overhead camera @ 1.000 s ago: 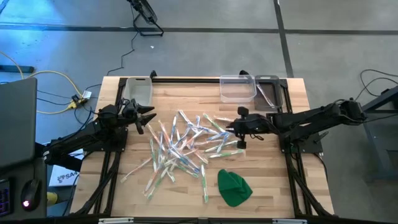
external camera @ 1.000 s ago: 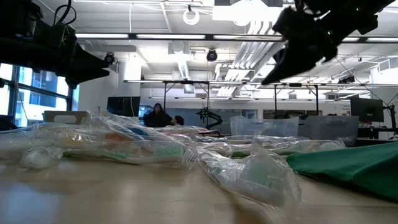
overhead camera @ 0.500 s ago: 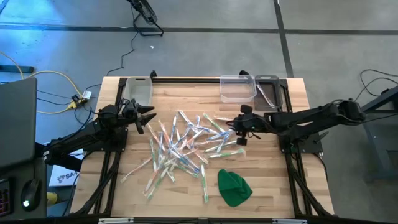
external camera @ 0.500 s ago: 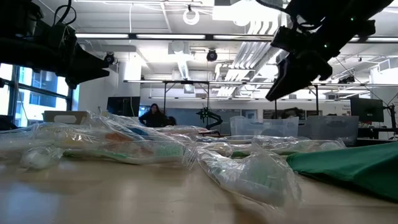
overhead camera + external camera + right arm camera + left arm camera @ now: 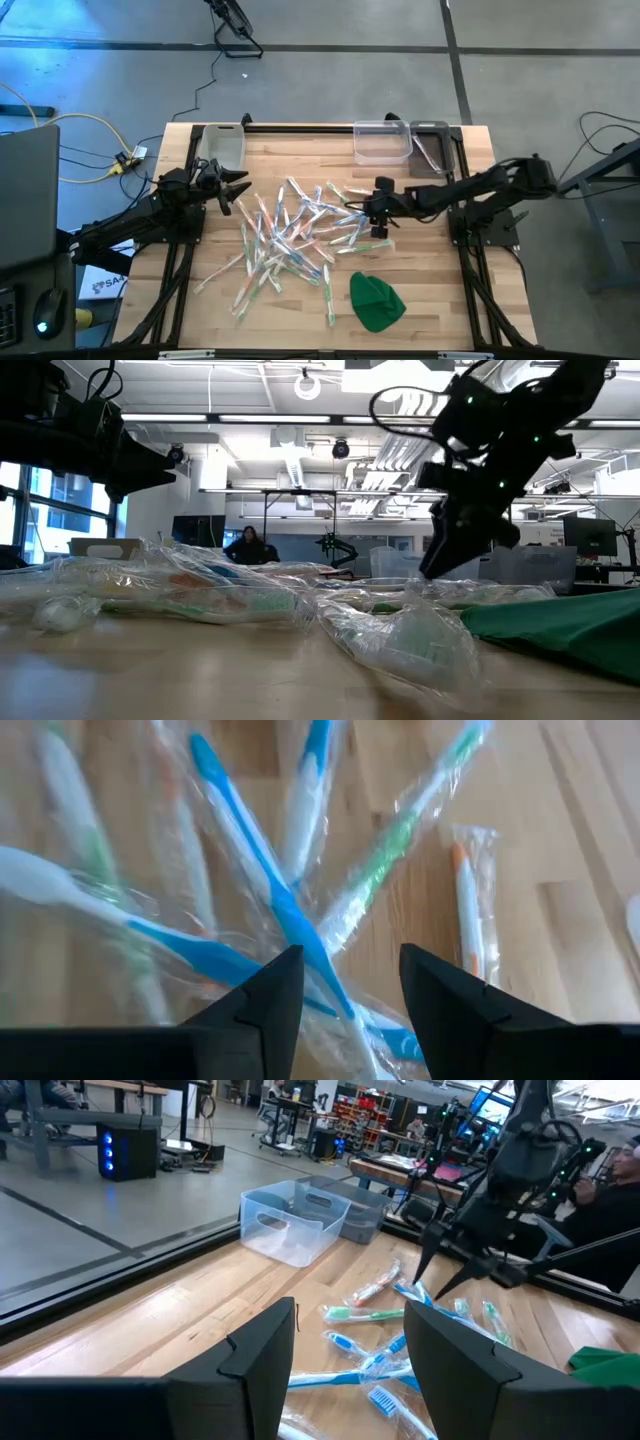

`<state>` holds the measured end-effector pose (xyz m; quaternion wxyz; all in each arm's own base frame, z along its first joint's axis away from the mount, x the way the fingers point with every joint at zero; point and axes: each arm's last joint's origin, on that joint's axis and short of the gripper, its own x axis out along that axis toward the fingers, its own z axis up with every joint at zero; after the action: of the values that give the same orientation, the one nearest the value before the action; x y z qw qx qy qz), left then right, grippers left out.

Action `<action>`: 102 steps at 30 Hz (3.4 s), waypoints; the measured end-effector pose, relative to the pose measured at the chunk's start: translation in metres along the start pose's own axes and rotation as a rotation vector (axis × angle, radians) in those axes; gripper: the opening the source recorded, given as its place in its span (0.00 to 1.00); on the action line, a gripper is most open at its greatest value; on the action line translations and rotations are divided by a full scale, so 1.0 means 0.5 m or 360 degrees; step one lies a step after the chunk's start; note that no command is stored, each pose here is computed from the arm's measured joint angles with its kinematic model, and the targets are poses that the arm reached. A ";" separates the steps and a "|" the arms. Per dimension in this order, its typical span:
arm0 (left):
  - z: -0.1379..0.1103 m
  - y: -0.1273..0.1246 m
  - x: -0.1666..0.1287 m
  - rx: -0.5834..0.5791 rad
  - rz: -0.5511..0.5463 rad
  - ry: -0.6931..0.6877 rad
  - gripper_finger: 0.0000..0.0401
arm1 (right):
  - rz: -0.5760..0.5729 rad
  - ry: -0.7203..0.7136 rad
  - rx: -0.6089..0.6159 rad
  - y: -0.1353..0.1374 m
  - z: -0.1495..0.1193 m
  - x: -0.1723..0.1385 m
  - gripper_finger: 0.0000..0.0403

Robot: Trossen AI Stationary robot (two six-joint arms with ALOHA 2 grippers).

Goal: Pick & Place Toothbrushes
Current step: Put the blue toothbrush into the transparent bin

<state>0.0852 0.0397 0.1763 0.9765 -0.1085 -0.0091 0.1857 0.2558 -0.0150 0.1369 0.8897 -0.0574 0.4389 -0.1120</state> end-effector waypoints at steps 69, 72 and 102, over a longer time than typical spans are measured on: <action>0.000 0.000 0.000 -0.0001 -0.0003 0.0000 0.47 | -0.0116 -0.0767 0.0129 -0.065 0.049 -0.246 0.00; 0.000 0.000 0.000 -0.0002 -0.0003 0.0000 0.47 | -0.0146 -0.0778 0.0140 -0.067 0.049 -0.250 0.00; 0.002 0.003 0.000 -0.0070 0.0096 -0.0048 0.47 | -0.0900 -0.0770 0.0354 -0.163 0.077 -0.249 0.01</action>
<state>0.0847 0.0416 0.1770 0.9677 -0.1274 -0.0247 0.2163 0.2010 -0.0629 0.2723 0.9023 -0.1041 0.1684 -0.3830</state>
